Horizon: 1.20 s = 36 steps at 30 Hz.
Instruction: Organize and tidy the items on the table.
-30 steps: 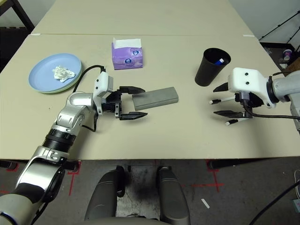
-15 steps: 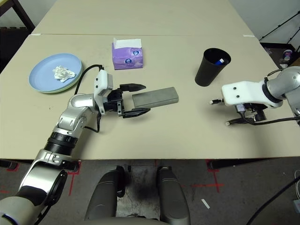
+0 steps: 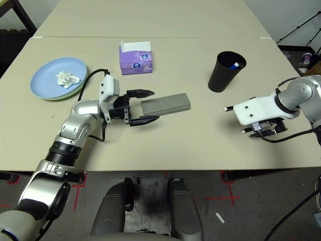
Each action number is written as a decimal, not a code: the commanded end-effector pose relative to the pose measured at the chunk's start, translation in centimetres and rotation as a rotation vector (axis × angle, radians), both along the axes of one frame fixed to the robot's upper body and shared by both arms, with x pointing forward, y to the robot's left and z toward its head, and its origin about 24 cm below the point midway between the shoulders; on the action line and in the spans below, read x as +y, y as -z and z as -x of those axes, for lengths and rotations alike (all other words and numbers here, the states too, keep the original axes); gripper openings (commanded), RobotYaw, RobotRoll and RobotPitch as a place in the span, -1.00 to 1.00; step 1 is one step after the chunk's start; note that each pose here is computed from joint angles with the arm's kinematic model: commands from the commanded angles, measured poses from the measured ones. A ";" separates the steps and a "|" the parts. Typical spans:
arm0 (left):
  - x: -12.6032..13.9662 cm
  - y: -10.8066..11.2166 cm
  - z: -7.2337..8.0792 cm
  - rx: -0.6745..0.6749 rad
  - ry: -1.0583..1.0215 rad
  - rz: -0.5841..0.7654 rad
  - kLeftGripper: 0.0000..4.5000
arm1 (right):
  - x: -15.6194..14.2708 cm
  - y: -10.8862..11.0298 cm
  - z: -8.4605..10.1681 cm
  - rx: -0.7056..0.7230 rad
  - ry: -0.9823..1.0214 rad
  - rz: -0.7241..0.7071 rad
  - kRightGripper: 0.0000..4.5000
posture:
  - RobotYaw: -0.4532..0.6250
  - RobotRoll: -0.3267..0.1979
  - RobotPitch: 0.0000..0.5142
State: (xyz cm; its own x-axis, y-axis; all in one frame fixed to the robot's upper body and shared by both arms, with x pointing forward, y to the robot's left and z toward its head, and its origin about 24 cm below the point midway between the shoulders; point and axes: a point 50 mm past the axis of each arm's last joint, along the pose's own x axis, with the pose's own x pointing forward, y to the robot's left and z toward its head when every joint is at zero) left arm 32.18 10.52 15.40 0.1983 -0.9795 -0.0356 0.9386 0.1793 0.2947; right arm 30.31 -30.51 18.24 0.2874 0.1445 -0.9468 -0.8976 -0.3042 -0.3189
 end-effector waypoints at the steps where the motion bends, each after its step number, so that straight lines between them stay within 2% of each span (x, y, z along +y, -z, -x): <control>1: 0.2 0.1 0.2 0.011 0.011 0.003 0.99 | 0.1 0.3 0.1 0.016 -0.015 0.009 1.00 | -0.32 0.25 -0.23; 20: 0.3 0.0 0.1 0.008 0.002 -0.004 0.99 | 0.1 1.8 1.0 0.079 -0.018 0.036 1.00 | -0.31 0.25 -0.23; 23: 0.4 0.0 0.1 0.007 -0.001 -0.007 1.00 | 0.0 1.9 1.1 0.086 -0.020 0.046 0.73 | -0.31 0.25 -0.23; 24: 0.4 0.0 0.1 0.007 -0.002 -0.007 1.00 | 0.0 1.9 1.1 0.087 -0.021 0.049 0.59 | -0.31 0.25 -0.23; 32: 0.5 0.0 0.1 0.006 -0.005 -0.009 1.00 | 0.0 1.9 0.8 0.086 -0.029 0.062 -0.80 | -0.30 0.25 -0.23; 33: 0.5 0.0 0.1 0.005 -0.005 -0.009 1.00 | 0.0 1.9 0.8 0.085 -0.029 0.065 -0.85 | -0.30 0.25 -0.23; 36: 0.4 -0.1 0.0 0.002 -0.005 -0.009 1.00 | 0.1 1.6 0.6 0.078 -0.031 0.064 -0.85 | -0.30 0.25 -0.23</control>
